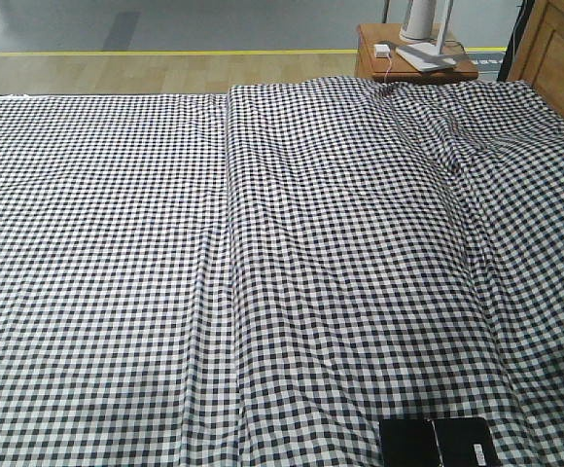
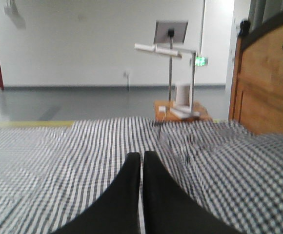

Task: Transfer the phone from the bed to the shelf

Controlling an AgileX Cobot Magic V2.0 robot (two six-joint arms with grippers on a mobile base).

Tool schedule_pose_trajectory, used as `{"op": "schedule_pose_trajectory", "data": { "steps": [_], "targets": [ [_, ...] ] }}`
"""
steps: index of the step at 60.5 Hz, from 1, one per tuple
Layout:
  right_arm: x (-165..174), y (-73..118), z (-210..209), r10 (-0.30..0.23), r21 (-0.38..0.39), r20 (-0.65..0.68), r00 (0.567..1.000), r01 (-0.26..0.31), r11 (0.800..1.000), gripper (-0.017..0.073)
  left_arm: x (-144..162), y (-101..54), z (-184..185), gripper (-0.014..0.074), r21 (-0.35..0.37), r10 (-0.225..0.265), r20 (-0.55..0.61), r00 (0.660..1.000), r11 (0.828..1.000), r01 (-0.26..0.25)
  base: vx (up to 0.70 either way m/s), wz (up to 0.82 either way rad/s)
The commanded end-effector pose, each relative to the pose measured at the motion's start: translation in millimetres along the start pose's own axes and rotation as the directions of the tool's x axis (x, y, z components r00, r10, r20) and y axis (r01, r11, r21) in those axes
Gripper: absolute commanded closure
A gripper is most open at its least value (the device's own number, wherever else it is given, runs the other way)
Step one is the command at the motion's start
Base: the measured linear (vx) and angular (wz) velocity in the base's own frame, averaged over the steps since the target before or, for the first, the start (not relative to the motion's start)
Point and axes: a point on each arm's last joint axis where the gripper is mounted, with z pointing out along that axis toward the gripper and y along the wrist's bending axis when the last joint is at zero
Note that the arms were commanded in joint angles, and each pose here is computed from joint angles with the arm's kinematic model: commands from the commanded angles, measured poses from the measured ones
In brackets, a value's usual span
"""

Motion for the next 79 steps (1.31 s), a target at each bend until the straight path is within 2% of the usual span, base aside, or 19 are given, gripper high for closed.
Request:
{"op": "schedule_pose_trajectory", "data": {
  "steps": [1, 8, 15, 26, 34, 42, 49, 55, 62, 66, 72, 79],
  "targets": [
    [-19.5, -0.6, -3.1, -0.011, 0.01, 0.222, 0.975, 0.009, 1.0, 0.0564, -14.4, 1.5, -2.9, 0.0592, -0.006, -0.014, 0.106, 0.994, 1.0, 0.015, 0.0, 0.0],
    [-36.6, -0.9, -7.9, -0.012, 0.015, 0.38, 0.925, 0.007, 1.0, 0.0564, -14.4, 1.5, -2.9, 0.0592, -0.006, -0.014, 0.106, 0.994, 1.0, 0.015, 0.0, 0.0],
    [-60.0, -1.0, -13.3, -0.013, 0.016, 0.452, 0.892, 0.006, 1.0, 0.0564, -14.4, 1.5, -2.9, 0.0592, -0.006, -0.014, 0.106, 0.994, 1.0, 0.015, 0.0, 0.0],
    [-120.3, -1.0, -33.4, -0.022, 0.022, 0.592, 0.806, 0.011, 1.0, 0.0564, -14.4, 1.5, -2.9, 0.0592, -0.006, -0.014, 0.106, 0.994, 1.0, 0.015, 0.0, 0.0],
    [-162.6, -1.0, -43.3, -0.022, 0.021, 0.619, 0.785, 0.011, 1.0, 0.0564, -14.4, 1.5, -2.9, 0.0592, -0.006, -0.014, 0.106, 0.994, 1.0, 0.015, 0.0, 0.0],
    [-203.7, -0.9, -46.0, -0.024, 0.02, 0.602, 0.798, 0.015, 1.0, 0.0564, -14.4, 1.5, -2.9, 0.0592, -0.006, -0.014, 0.106, 0.994, 1.0, 0.015, 0.0, 0.0],
    [-223.1, -0.9, -36.2, -0.023, 0.018, 0.541, 0.841, 0.016, 1.0, 0.0564, -14.4, 1.5, -2.9, 0.0592, -0.006, -0.014, 0.106, 0.994, 1.0, 0.015, 0.0, 0.0],
    [-230.7, -0.8, -19.4, -0.023, 0.013, 0.431, 0.902, 0.019, 1.0, 0.0564, -14.4, 1.5, -2.9, 0.0592, -0.006, -0.014, 0.106, 0.994, 1.0, 0.015, 0.0, 0.0],
    [-222.8, -0.7, 11.3, -0.022, 0.007, 0.242, 0.97, 0.021, 1.0, 0.0564, -14.4, 1.5, -2.9, 0.0592, -0.006, -0.014, 0.106, 0.994, 1.0, 0.015, 0.0, 0.0],
    [-213.8, -0.6, 27.7, -0.022, 0.004, 0.142, 0.99, 0.021, 1.0, 0.0561, -14.4, 1.5, -2.9, 0.0592, -0.006, -0.014, 0.106, 0.994, 1.0, 0.015, 0.0, 0.0],
    [-198.7, -0.6, 50.2, -0.021, -0.001, -0.015, 1.0, 0.021, 1.0, 0.0547, -14.4, 1.5, -2.9, 0.0592, -0.006, -0.014, 0.106, 0.994, 1.0, 0.015, 0.0, 0.0],
    [-181.7, -0.5, 71.1, -0.021, -0.006, -0.173, 0.985, 0.021, 1.0, 0.0498, -14.4, 1.5, -2.9, 0.0592, -0.006, -0.014, 0.106, 0.994, 1.0, 0.015, 0.0, 0.0]
  ]
}}
